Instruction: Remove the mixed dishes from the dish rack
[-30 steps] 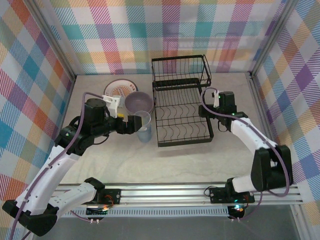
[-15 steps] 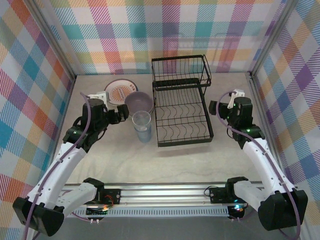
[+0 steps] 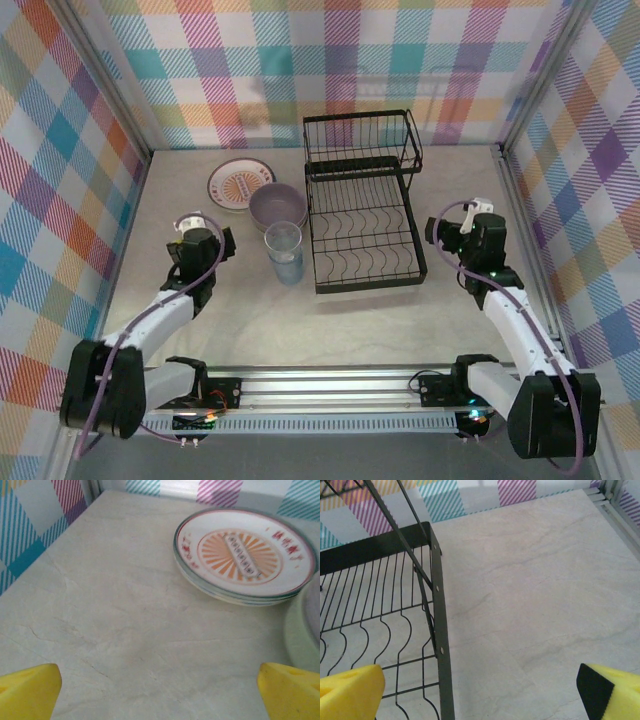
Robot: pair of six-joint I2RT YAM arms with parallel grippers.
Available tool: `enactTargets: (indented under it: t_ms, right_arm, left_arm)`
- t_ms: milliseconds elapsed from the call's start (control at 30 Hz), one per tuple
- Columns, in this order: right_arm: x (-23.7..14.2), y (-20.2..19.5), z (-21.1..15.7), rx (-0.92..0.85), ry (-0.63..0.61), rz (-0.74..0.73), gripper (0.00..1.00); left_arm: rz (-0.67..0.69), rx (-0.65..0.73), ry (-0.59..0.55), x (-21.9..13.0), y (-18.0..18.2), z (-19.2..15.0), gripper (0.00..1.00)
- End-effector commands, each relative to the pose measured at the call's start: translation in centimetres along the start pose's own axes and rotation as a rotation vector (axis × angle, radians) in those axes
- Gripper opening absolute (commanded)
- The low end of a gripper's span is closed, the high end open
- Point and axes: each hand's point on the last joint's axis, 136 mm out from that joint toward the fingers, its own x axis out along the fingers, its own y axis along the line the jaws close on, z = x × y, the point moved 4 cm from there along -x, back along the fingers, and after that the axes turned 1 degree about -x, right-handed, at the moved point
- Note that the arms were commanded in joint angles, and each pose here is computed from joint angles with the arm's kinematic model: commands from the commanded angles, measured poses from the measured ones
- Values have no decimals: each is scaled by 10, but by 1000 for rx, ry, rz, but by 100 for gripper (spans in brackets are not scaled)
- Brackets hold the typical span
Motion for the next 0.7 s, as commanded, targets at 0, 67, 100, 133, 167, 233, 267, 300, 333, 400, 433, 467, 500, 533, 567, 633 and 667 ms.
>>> enactTargets:
  t_ms: [0,67,100,133,167,233,267,300,333,400,433,467,500,533,567,633,667]
  right_arm:
    - [7,-2,7,7,-58,26,99]
    - [11,-5,1,5,-49,22,99]
    - [12,-7,-2,8,-48,19,99]
    - [14,-10,-6,15,-45,16,99]
    - [14,-11,-8,19,-42,14,99]
    - [16,-13,-12,21,-48,12,98]
    - [17,-14,-14,19,-48,14,99]
    - [18,-14,-15,22,-45,15,99]
    - [18,-15,-16,28,-42,15,99]
    - [18,-15,-17,38,-42,26,99]
    - [18,-14,-18,34,-47,34,99]
    - [17,-14,-19,33,-48,35,99]
    - [17,-15,-21,31,-50,29,99]
    - [16,-16,-23,29,-50,27,99]
    - [15,-16,-24,29,-51,26,99]
    - [14,-18,-29,29,-48,16,99]
    - [14,-19,-30,26,-49,12,99]
  left_arm:
    - [52,-47,-124,16,12,3,100]
    - [43,-54,-147,22,15,-7,100]
    - [40,-55,-161,25,16,-10,100]
    - [35,-79,-170,27,18,-13,100]
    - [21,-90,-176,30,18,-16,100]
    - [-13,-82,-161,34,14,-16,100]
    - [-18,-74,-141,36,12,-17,100]
    - [-33,-64,-144,38,9,-17,100]
    - [-60,-53,-134,39,6,-18,100]
    - [-108,-32,-138,39,0,-21,100]
    - [-129,-25,-142,39,-2,-25,100]
    - [-126,-29,-152,39,-1,-30,100]
    - [-112,-44,-198,38,3,-30,100]
    - [-116,-47,-207,36,3,-31,100]
    - [-118,-44,-185,36,3,-32,100]
    - [-115,-43,-188,38,2,-31,100]
    - [-114,-40,-181,39,2,-31,100]
